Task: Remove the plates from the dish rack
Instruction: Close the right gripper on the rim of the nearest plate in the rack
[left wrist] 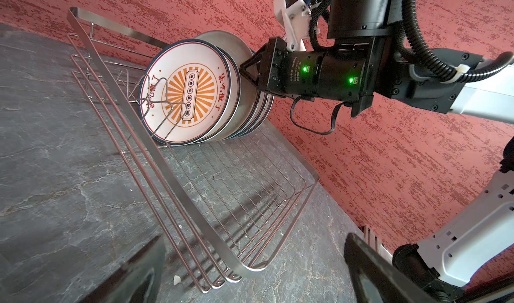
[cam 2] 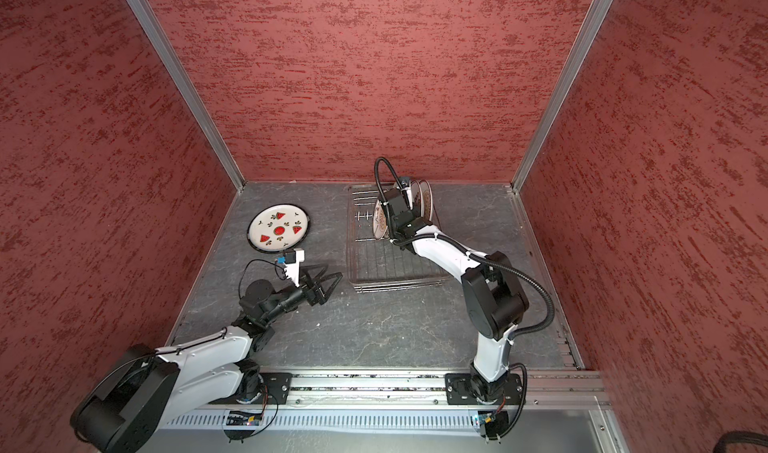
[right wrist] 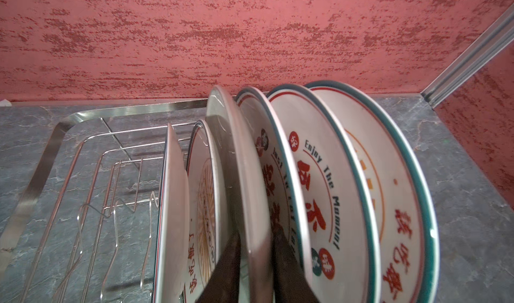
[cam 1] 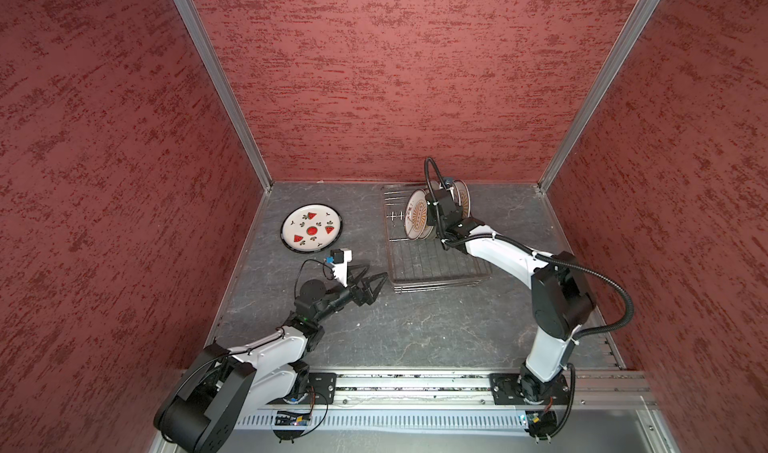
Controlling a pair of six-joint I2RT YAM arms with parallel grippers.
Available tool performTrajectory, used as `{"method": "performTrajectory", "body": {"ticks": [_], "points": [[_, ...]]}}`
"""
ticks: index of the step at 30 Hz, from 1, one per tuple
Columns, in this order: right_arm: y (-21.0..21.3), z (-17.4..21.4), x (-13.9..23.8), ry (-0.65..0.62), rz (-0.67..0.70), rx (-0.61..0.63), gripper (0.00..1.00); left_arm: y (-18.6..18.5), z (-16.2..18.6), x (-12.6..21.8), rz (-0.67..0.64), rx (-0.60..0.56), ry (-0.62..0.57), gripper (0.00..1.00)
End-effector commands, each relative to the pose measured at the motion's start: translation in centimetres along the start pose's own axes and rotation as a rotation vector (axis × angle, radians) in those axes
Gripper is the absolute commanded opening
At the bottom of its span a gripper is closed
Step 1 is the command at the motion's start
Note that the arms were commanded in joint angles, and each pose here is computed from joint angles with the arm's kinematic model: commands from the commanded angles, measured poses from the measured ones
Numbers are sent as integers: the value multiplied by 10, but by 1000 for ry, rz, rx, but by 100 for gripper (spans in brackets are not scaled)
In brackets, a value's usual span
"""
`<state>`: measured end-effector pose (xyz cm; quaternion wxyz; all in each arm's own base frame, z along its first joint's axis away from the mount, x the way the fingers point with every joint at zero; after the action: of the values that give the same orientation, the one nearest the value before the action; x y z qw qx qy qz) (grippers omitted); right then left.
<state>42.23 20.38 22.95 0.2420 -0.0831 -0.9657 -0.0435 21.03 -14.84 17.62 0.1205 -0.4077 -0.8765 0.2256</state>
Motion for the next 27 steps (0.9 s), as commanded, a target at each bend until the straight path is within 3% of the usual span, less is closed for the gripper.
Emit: {"method": "performTrajectory", "body": {"ticks": [1, 9, 27], "points": [[-1, -8, 0, -24, 85, 26, 22, -3, -8, -4, 9, -22, -15, 100], [4, -3, -8, -11, 129, 78, 16, 6, -7, -4, -54, 0, -31, 100], [24, -25, 8, -79, 158, 127, 5, 10, -9, 2, -59, 13, -64, 99]]}}
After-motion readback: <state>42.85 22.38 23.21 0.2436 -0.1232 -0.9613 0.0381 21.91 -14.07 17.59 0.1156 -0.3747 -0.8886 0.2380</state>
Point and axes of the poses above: each gripper's point midway between its finger pads, its own x axis back along the fingers, its own y axis along the line the jaws close on, z = x × y, the point moved 7 cm from there along x, back along the fingers, and after that the axes turned 6 degrees about -x, right-handed, at the moved point
